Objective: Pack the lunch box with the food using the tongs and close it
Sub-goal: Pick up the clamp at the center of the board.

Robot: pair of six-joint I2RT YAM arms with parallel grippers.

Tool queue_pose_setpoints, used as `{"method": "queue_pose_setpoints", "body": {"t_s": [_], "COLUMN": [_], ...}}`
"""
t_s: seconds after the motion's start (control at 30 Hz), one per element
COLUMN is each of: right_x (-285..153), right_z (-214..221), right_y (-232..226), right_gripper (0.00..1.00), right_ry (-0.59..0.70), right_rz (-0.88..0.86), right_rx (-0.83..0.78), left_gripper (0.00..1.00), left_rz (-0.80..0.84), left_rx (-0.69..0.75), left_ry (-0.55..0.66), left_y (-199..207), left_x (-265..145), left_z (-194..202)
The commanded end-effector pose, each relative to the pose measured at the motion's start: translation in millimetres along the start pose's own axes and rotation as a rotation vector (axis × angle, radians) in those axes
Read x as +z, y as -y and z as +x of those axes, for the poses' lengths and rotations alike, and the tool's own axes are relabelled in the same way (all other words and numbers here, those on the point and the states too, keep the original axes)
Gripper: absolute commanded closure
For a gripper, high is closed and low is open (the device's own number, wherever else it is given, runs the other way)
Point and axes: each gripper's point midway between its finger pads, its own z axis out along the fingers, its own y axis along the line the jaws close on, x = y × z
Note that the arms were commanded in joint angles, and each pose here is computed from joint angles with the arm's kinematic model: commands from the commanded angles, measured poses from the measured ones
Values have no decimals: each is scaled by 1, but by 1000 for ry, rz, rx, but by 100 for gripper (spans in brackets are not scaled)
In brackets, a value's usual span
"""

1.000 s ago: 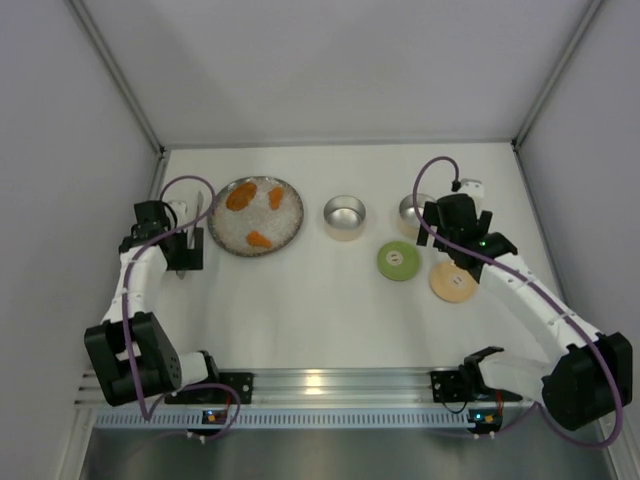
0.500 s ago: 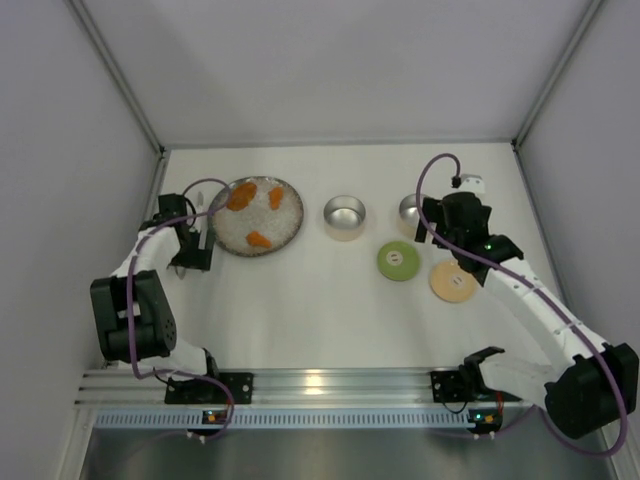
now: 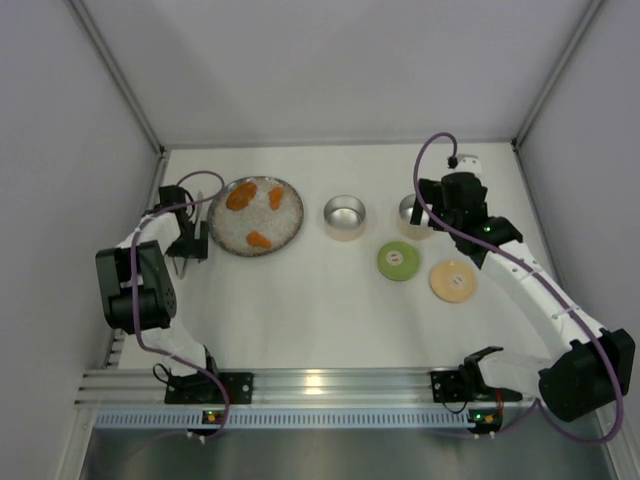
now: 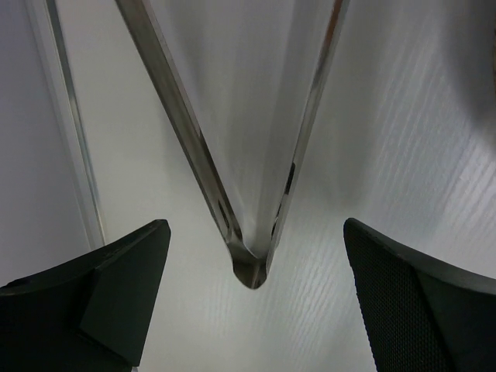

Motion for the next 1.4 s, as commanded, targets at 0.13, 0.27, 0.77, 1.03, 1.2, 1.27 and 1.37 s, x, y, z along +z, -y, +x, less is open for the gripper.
{"method": "queue_pose_setpoints", "body": {"t_s": [0.13,0.27,0.77,1.03,1.2,1.27,1.37], "right_x": [-12,-10,-12,-15,-17,-17,-16], "right_z": [-22,-23,-27,-34,-40,-42,-43], "right_y": [-9,-8,-5,-6,-8,-8,-11], "right_gripper": [1,1,1,1,1,1,1], "right_ry": [45,44,52,61,70,71,64], "right_rz": [-26,-18,0,-2,-6,-7,-13], "right_rx": [-13,-19,-40,-37,-33,-29,-29], "left_gripper": [7,13,23,26,31,33,33], "left_rz": [23,52,53,140,170,152,139], "left_rx": [-75,-71,-199,-223,-256,-238,-222], "left_ry": [56,102,-4,-84,-112,-93,-77], "left_y": [-8,-1,-2,11,4,1,-2], "left_x": [22,33,55,59,55,55,55], "left_z": [-31,-47,-37,-17,-5,-3,-3]}}
